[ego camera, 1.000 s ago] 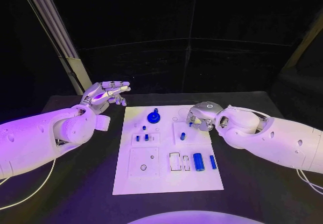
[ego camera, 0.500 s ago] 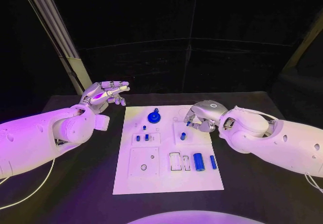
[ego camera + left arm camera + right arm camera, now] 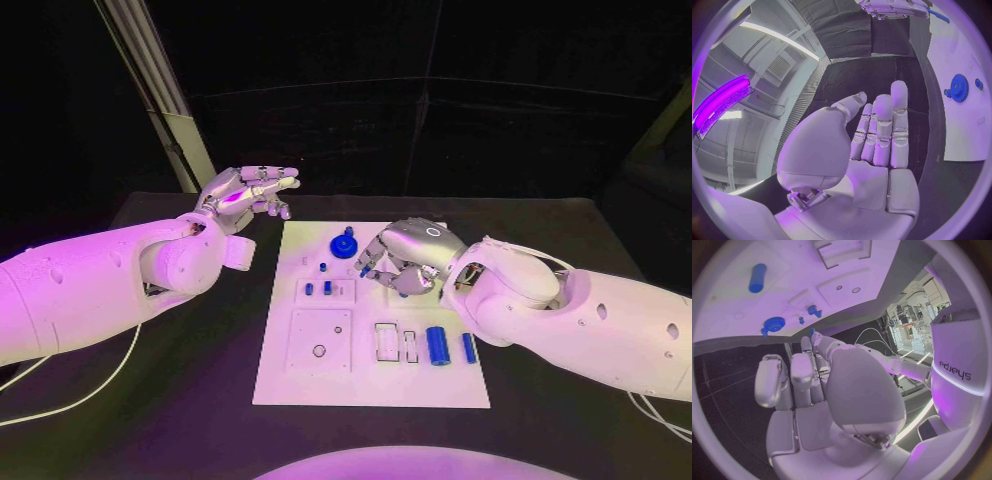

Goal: Assemble the parts on the task board

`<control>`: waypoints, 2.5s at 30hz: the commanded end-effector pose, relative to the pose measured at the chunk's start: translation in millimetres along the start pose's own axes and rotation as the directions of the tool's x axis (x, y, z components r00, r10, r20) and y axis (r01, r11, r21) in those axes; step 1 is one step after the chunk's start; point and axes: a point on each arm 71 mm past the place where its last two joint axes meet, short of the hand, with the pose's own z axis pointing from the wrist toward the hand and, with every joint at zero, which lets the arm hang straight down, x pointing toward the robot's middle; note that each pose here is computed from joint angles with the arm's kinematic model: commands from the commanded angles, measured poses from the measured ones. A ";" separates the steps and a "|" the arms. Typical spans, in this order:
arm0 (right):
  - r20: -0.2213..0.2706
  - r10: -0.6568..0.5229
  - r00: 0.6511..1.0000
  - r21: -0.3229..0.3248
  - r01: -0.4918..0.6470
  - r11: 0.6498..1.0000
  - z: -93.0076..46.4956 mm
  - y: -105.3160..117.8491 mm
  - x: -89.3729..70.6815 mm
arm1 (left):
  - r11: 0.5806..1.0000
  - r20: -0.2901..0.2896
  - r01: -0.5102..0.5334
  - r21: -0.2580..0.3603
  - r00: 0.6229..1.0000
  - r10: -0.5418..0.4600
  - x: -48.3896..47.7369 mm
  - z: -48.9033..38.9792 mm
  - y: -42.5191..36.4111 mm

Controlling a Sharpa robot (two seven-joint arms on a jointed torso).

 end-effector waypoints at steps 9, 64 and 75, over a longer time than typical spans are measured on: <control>-0.123 0.071 0.990 -0.026 -0.074 0.997 10.6 14.8 46.6 | 1.000 -0.023 0.013 0.008 1.000 -0.012 9.0 4.3 -0.1; -0.262 0.003 0.965 -0.037 -0.014 0.999 18.6 31.4 77.7 | 1.000 -0.027 0.012 -0.008 1.000 -0.013 9.0 7.7 1.7; -0.267 -0.017 0.964 -0.028 0.010 1.000 19.1 31.0 79.4 | 1.000 -0.027 0.012 -0.012 1.000 -0.013 8.4 7.8 1.9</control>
